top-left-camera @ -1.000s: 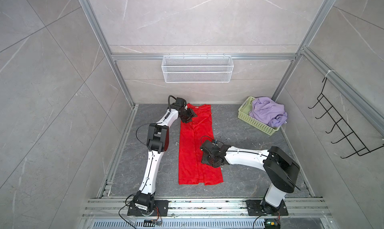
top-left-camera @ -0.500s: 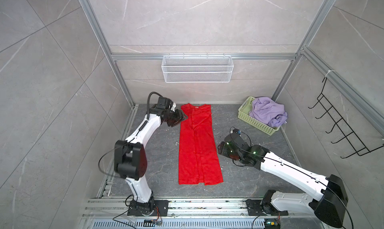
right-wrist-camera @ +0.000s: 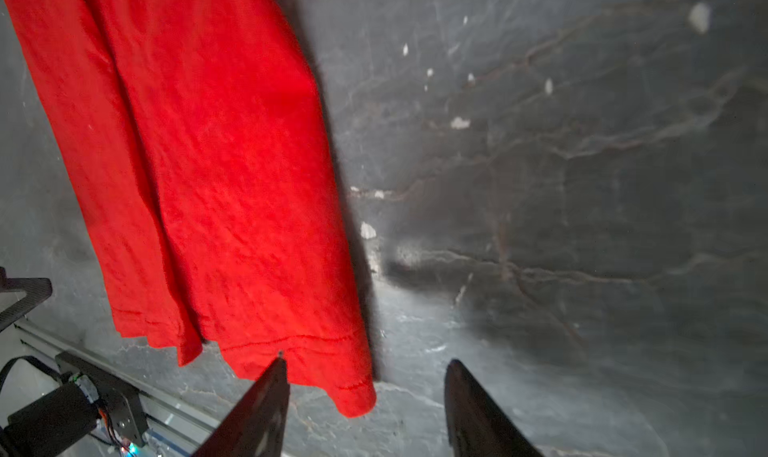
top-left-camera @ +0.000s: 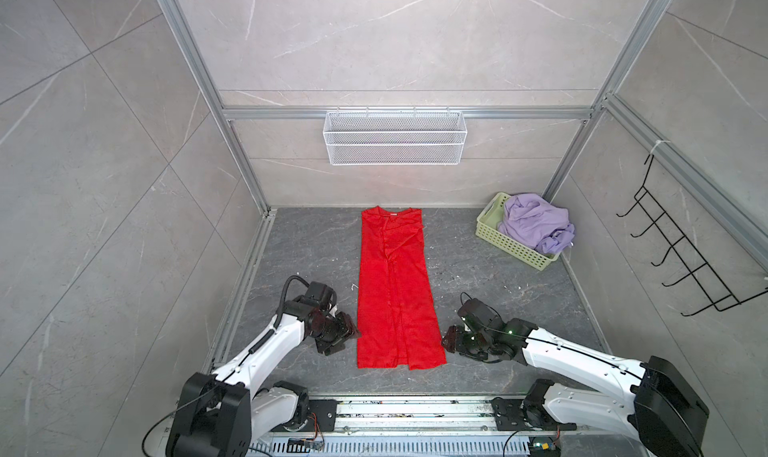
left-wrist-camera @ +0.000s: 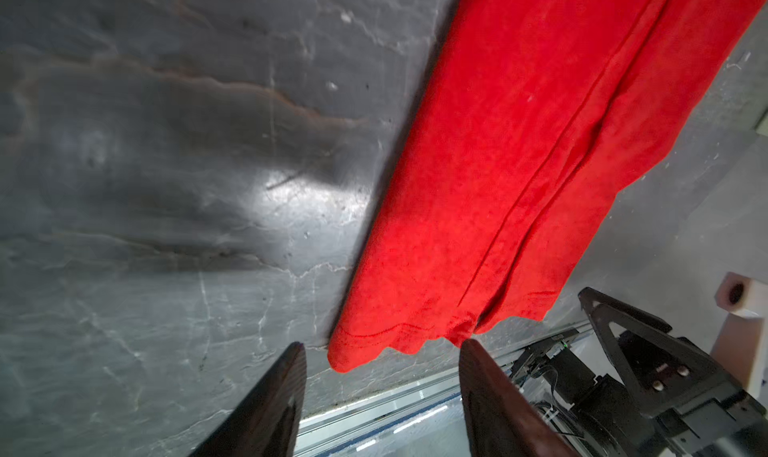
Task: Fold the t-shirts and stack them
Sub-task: 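Move both grippers to the strip's near end and pinch its two corners, then lift the near end and fold it over toward the collar with both grippers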
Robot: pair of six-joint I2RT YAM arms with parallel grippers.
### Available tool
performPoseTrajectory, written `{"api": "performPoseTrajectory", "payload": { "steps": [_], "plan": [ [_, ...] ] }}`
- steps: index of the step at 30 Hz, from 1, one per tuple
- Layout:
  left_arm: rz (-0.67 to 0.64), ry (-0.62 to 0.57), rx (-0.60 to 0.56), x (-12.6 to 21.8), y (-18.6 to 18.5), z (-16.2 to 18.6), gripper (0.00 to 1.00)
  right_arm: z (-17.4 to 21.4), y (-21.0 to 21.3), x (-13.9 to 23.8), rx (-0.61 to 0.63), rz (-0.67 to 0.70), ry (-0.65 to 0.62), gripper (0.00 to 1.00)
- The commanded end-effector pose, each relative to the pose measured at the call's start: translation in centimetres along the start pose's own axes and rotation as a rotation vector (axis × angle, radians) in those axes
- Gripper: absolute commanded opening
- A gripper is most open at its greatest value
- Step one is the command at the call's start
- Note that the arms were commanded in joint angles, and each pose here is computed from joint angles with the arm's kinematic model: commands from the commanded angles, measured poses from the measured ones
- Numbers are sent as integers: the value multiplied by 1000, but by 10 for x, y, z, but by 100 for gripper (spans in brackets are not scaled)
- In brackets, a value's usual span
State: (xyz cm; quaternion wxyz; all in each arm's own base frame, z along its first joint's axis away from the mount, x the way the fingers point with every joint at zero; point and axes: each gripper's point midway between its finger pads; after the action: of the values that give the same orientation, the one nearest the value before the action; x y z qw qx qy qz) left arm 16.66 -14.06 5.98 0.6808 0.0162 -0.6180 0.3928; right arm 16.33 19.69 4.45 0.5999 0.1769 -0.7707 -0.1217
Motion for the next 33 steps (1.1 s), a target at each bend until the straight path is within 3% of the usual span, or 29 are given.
{"api": "performPoseTrajectory", "payload": {
  "steps": [1, 10, 21, 23, 27, 29, 33],
  "plan": [
    [13, 71, 66, -7, 7, 19, 61, 15, 2, -5, -4, -29, 43, 61],
    [-44, 130, 93, -25, 30, 36, 57, 32, -2, -33, 15, -18, 92, 60],
    [-49, 159, 86, -43, 33, 38, 39, 39, 4, -44, 30, -37, 140, 53],
    [-29, 152, 93, -46, 30, 36, 32, 39, 3, -42, 38, -22, 144, 46],
    [-15, 123, 93, -46, 26, 31, 16, 33, 8, -36, 57, -18, 135, 20],
    [-6, 98, 85, -43, 22, 27, 0, 30, 10, -32, 75, -16, 127, 14],
    [17, 67, 76, -36, 19, 29, 0, 21, 17, -21, 122, -15, 105, 5]
  ]
}}
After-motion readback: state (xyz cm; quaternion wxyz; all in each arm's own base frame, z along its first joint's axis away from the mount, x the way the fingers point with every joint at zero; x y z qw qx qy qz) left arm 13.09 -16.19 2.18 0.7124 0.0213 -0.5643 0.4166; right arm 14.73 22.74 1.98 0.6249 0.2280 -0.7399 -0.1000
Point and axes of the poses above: each gripper's point midway between its finger pads, its own x axis back along the fingers, its own y axis along the line the jaws close on, z = x × y, and after that the axes turned 13 degrees about x, right-handed
